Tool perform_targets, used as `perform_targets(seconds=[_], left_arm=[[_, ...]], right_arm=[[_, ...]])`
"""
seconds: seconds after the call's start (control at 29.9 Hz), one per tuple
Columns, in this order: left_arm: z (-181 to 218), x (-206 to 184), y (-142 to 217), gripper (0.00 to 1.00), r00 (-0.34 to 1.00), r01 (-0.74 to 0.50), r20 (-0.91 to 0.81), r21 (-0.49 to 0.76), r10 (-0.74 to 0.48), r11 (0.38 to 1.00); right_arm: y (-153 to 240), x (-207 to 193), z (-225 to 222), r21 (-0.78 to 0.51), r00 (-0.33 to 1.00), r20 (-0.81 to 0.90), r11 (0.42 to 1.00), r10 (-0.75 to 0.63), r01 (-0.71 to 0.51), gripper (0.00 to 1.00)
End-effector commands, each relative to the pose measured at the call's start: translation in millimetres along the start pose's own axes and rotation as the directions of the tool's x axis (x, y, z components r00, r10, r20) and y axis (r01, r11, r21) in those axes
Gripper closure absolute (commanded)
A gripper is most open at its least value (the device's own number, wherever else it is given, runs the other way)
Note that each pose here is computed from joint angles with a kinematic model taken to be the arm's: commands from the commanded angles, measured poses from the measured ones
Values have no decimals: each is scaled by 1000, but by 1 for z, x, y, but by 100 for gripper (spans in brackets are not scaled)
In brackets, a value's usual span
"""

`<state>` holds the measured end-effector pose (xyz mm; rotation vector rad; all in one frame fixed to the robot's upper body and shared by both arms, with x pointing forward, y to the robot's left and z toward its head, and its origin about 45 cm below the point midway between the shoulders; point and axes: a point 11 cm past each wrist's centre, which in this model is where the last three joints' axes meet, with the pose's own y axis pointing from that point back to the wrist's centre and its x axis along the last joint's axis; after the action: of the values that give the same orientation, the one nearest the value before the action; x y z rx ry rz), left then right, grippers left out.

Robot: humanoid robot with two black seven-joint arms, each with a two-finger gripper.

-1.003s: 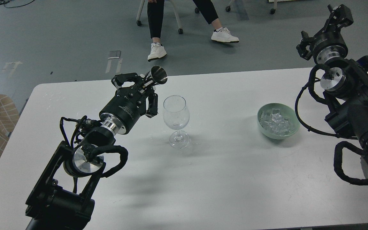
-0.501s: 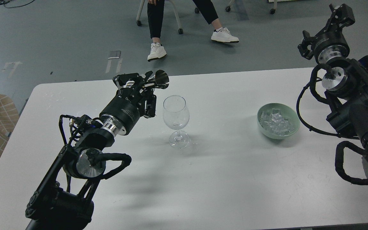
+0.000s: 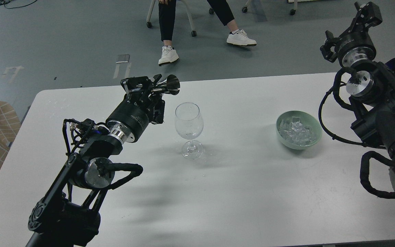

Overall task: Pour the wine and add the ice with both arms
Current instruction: 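Tilt the jigger with the left gripper to pour into the glass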

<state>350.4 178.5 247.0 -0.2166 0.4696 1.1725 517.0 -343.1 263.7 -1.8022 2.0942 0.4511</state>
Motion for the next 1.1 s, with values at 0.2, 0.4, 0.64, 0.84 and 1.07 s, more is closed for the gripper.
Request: perform_targets(seconds=[0.2,0.4,0.64,0.84,1.07], left_arm=[[-10,-12,0,100,985,38,167,7,-39,999],[-15,-4,-2,100,985,17,171,21,-21,1000],[-15,1,-3,100,982,7,189,13,-9,1000],[-14,-1,-2,100,959,42,280,15,-45,999],[-18,-4,-2,100,920,53,387,25,-58,998]], right_arm=[[0,-1,-3,6,1000,2,1000,-3,3,0],[-1,-11,-9,26,999,3,999,-33,33,0],[-1,-11,-12,33,999,2,999,-35,35,0],[-1,-11,-13,34,999,2,999,-36,36,0],[0,-8,-10,29,1000,-2,999,-28,28,0]])
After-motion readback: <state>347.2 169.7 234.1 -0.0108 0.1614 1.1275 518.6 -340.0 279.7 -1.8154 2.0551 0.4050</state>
